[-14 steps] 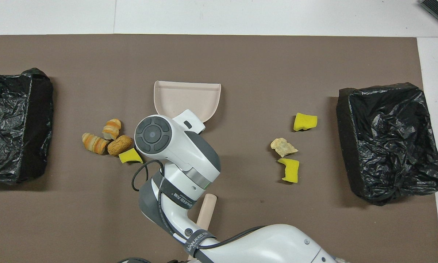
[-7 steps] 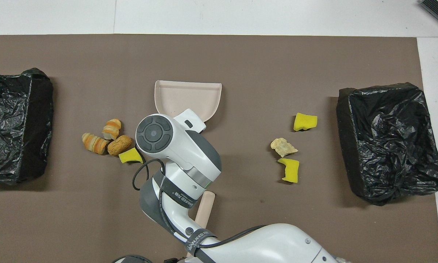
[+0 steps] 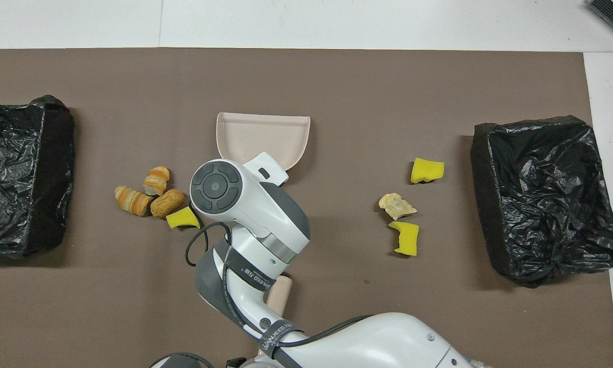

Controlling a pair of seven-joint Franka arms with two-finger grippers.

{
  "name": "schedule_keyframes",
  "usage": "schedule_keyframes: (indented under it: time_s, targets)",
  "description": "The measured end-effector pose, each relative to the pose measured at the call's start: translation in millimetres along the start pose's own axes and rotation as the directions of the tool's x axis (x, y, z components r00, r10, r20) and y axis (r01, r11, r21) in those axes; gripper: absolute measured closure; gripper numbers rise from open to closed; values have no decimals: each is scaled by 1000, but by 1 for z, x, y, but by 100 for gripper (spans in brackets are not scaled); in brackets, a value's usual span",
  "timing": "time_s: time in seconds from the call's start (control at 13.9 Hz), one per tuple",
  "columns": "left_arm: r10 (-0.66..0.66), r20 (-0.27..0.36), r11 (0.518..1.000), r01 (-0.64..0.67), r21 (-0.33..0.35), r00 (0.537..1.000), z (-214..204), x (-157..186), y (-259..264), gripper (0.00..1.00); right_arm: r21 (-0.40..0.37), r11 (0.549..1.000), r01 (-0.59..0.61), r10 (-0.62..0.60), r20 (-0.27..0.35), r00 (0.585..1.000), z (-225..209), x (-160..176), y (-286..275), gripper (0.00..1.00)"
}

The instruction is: Sweep and dump trash in bin

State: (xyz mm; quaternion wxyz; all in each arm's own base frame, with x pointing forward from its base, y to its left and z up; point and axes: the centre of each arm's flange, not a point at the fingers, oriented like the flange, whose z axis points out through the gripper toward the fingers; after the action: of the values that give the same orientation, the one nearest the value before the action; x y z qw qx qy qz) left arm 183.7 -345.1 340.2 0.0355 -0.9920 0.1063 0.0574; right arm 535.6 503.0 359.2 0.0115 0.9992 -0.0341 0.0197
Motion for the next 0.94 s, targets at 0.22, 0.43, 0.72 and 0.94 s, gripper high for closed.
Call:
schedule_keyframes:
  time_s: [0.22,0.43,0.72,0.94]
  targets:
    - [30,-27,999,-29,29,999,0,2,-1,74,13,1000,-25,24,13,1000,0,11,10,67]
    - [15,-51,1000,-14,22,999,-10,13,-4,74,32,999,28,-29,29,999,-1,19,18,67]
    - [-47,-64,999,47,0,997,-49,38,-15,74,34,984,176,-177,30,984,-2,19,21,67]
    - [-91,-34,996,91,12,995,-83,61,-67,74,26,948,318,-319,52,946,-7,16,27,67]
